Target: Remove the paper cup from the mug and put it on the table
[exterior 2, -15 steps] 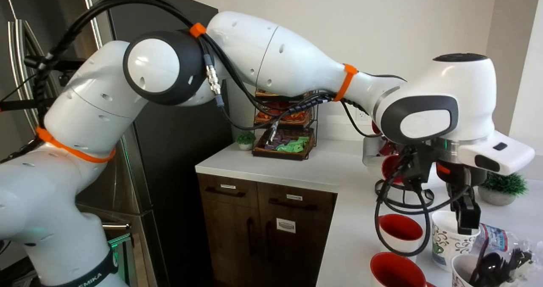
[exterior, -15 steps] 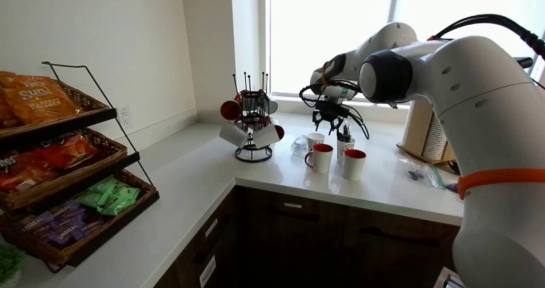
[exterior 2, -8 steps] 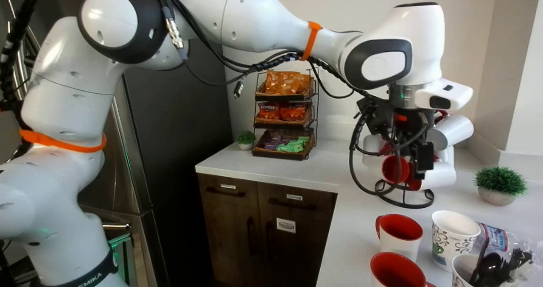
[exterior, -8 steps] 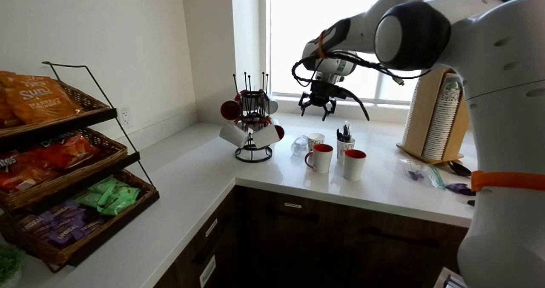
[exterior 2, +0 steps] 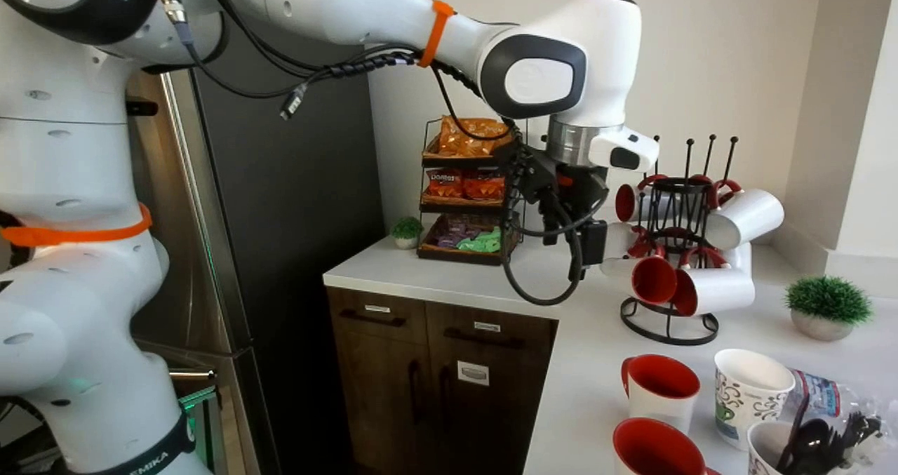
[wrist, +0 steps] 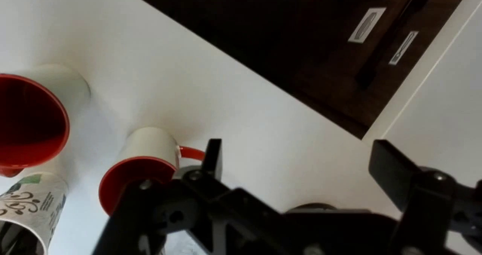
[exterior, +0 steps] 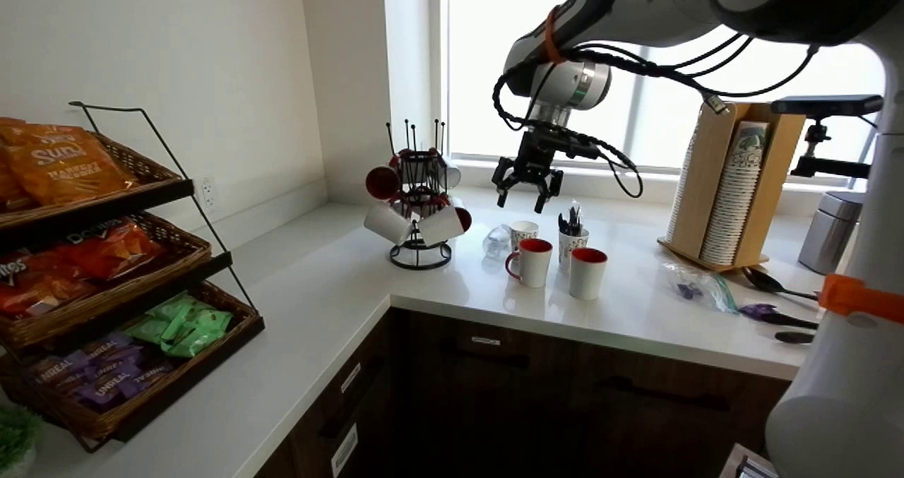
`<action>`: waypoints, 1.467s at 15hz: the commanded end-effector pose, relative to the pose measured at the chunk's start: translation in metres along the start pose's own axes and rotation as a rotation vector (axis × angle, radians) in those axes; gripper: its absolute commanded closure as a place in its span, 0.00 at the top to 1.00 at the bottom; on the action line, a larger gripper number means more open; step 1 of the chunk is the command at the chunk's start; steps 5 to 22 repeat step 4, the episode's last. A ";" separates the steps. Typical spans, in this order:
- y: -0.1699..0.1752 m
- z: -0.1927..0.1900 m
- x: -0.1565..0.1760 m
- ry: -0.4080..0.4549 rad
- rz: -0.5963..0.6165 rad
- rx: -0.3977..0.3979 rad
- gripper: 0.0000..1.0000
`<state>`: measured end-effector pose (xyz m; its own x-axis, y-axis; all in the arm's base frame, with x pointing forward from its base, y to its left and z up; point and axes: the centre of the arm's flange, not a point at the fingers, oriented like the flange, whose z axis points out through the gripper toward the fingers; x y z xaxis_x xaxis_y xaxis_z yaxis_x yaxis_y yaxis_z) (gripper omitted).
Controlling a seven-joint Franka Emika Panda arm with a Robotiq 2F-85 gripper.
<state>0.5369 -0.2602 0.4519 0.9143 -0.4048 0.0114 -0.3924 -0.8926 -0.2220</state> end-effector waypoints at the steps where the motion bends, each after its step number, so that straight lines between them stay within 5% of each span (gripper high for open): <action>1: 0.000 -0.001 -0.009 -0.008 -0.015 0.002 1.00; 22: 0.000 -0.002 -0.019 -0.013 -0.030 0.004 1.00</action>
